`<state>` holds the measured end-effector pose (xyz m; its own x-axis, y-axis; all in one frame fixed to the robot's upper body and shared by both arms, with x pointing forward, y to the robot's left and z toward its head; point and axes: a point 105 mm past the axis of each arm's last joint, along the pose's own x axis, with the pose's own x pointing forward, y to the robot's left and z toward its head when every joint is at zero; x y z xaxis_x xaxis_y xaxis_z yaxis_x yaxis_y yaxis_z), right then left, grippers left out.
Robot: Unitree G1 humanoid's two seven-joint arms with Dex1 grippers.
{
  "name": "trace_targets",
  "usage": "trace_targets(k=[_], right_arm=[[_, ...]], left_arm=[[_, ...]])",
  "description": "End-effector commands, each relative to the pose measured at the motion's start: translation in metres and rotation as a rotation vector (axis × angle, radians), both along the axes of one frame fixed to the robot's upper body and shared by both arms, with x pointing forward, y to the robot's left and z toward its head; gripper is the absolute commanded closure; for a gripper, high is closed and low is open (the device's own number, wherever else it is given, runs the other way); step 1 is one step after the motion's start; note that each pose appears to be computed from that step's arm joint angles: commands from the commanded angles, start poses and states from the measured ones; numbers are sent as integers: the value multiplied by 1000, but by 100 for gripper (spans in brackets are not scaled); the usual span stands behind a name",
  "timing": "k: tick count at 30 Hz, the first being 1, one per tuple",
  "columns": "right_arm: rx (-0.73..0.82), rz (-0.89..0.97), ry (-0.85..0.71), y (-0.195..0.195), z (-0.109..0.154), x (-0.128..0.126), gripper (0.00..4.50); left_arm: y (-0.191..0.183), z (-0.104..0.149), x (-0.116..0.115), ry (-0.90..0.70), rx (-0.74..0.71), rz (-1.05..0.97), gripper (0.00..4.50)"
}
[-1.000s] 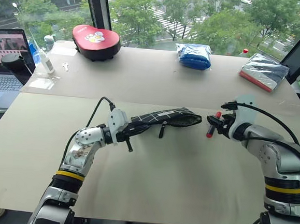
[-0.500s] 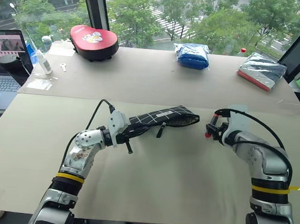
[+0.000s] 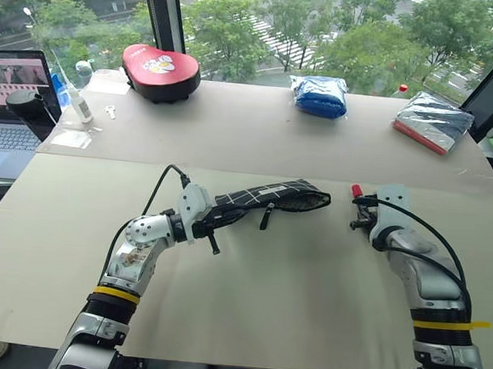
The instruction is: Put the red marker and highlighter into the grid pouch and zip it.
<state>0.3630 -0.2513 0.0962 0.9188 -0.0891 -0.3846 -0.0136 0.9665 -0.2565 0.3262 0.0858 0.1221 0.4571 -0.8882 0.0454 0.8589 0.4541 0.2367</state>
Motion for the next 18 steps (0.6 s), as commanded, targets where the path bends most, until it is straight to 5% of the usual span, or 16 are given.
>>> trace_targets(k=[1,6,8,14,18], right_arm=[[-37,-51,-99,-23,24,3,396],[-37,230,-328,8,89,9,396],[-228,524,-415,33,119,-10,396],[-637,917,-287,43,109,-50,396],[-685,992,-266,44,108,-59,396]], left_arm=[[-6,16,-1,-71,-11,-24,450],[-8,16,-2,-68,-14,-37,450],[-8,16,-2,-66,-16,-42,450],[-9,16,-3,-63,-21,-54,450],[-9,15,-4,-61,-22,-59,450]])
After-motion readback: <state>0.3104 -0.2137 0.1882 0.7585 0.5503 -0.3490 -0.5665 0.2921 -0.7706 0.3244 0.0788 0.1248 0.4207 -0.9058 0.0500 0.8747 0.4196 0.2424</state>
